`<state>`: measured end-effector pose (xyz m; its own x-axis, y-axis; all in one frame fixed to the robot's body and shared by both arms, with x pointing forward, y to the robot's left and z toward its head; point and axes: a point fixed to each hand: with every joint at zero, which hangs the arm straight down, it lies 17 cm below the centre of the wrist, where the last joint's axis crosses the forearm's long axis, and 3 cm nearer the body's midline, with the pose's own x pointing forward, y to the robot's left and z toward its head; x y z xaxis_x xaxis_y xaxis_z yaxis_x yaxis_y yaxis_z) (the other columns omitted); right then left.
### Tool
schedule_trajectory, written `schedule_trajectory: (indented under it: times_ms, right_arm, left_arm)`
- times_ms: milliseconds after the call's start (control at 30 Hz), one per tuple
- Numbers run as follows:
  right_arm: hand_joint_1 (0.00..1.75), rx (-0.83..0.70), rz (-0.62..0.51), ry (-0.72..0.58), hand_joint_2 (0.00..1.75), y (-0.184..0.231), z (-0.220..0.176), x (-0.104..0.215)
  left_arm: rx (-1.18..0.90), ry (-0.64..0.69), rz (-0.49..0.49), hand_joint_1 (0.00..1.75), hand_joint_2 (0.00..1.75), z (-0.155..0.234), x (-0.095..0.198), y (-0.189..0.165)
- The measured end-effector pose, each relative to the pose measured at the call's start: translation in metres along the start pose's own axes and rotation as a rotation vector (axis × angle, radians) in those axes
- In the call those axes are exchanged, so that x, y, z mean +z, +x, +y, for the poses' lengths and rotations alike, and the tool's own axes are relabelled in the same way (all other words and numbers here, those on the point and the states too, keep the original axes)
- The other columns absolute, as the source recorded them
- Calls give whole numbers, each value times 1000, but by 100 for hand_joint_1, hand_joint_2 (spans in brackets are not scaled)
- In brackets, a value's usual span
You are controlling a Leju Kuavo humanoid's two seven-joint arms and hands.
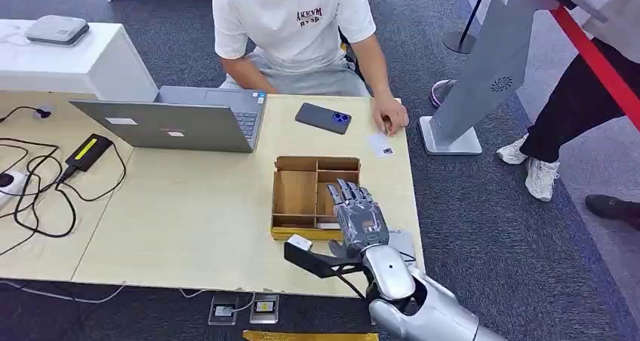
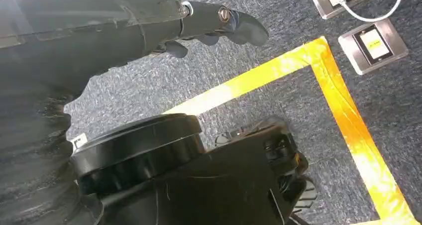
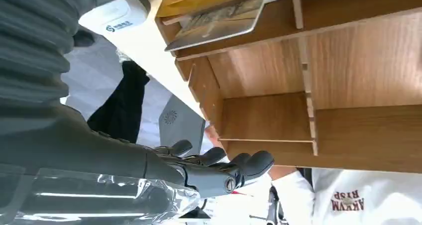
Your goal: Pass the card to the sensor for recognition and then transmit it.
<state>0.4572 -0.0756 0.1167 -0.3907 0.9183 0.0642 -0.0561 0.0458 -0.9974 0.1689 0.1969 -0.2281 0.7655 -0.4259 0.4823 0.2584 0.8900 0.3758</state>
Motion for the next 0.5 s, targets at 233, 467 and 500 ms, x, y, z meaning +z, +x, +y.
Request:
schedule_trajectory:
  times_ms: [233, 467, 500]
  right_arm:
    - [0, -5, 7, 10, 175, 0, 1, -1]
    - [0, 3, 14, 53, 175, -2, 14, 1]
    - [0, 5, 14, 59, 175, -3, 16, 1]
  left_arm:
    - [-5, -2, -7, 0, 175, -1, 1, 1]
    - [-1, 2, -9, 0, 175, -1, 2, 1]
    - [-2, 1, -8, 0, 175, -1, 2, 1]
